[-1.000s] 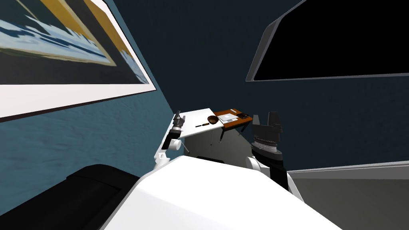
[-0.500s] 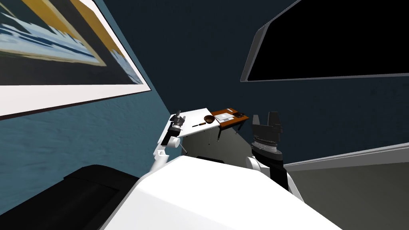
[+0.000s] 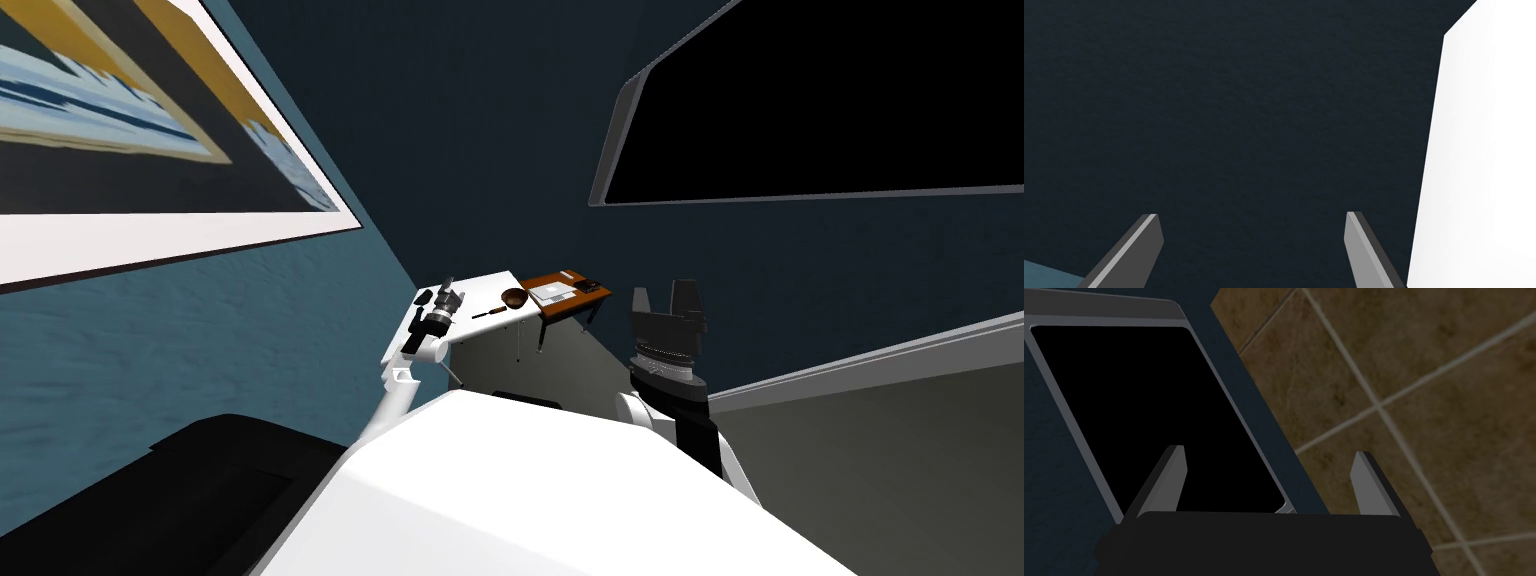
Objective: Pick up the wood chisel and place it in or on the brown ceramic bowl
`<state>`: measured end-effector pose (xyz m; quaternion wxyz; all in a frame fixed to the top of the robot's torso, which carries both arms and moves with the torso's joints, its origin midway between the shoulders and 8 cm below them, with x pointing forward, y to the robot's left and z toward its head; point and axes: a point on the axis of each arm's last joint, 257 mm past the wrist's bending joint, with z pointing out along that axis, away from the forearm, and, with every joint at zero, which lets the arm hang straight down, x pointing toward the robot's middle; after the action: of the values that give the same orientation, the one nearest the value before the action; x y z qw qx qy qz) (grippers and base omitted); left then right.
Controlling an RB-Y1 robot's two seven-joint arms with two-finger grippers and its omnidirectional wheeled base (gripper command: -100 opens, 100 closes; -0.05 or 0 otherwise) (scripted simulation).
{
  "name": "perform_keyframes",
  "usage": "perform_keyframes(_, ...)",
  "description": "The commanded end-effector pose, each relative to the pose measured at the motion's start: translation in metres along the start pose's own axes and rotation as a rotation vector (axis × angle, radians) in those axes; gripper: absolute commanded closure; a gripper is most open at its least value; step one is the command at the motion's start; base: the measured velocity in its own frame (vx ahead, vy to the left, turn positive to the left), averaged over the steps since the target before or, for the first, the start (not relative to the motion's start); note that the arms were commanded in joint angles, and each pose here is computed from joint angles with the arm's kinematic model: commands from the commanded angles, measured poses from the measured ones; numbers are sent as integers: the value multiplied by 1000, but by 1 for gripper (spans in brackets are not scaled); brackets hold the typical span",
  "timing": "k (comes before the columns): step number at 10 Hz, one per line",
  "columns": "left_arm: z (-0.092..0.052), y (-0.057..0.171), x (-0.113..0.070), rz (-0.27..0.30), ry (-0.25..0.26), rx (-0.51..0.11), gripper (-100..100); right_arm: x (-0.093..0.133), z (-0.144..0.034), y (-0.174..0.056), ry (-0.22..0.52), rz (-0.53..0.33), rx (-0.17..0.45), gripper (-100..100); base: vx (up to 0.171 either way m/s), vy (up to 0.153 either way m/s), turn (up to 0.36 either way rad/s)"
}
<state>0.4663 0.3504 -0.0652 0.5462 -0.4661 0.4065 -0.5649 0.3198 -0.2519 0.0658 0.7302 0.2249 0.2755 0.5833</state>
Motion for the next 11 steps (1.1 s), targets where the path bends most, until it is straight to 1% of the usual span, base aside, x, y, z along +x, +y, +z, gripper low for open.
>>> perform_keyframes(1, 3, 11, -5, -11, -8, -47, -100, 0, 0, 0, 0, 0, 0, 0, 4, -80, -39)
perform_keyframes(2, 3, 14, -6, -11, -11, -58, -100, 0, 0, 0, 0, 0, 0, 0, 5, -20, 14)
perform_keyframes(3, 7, 19, -13, -31, -15, -89, -100, 0, 0, 0, 0, 0, 0, 0, 7, -50, -91)
perform_keyframes(4, 7, 26, -15, -31, -21, -117, -100, 0, 0, 0, 0, 0, 0, 0, 10, -54, -53)
perform_keyframes(5, 11, 30, -22, -50, -27, -145, -100, 0, 0, 0, 0, 0, 0, 0, 16, -85, -84)
perform_keyframes(6, 9, 38, -24, -50, -34, -176, -100, 0, 0, 0, 0, 0, 0, 0, 11, -83, -35)
perform_keyframes(7, 9, 39, -24, -50, -35, -182, -100, 0, 0, 0, 0, 0, 0, 0, 6, -38, 8)
perform_keyframes(8, 12, 45, -33, -70, -44, -217, -100, 0, 0, 0, 0, 0, 0, 0, 18, -61, -77)
perform_keyframes(9, 11, 51, -34, -69, -50, -241, -100, 0, 0, 0, 0, 0, 0, 0, 24, -56, -43)
perform_keyframes(10, 13, 56, -43, -89, -59, -273, -100, 0, 0, 0, 0, 0, 0, 0, 27, -72, -58)
perform_keyframes(11, 10, 64, -44, -89, -67, -306, -100, 0, 0, 0, 0, 0, 0, 0, 30, -74, -33)
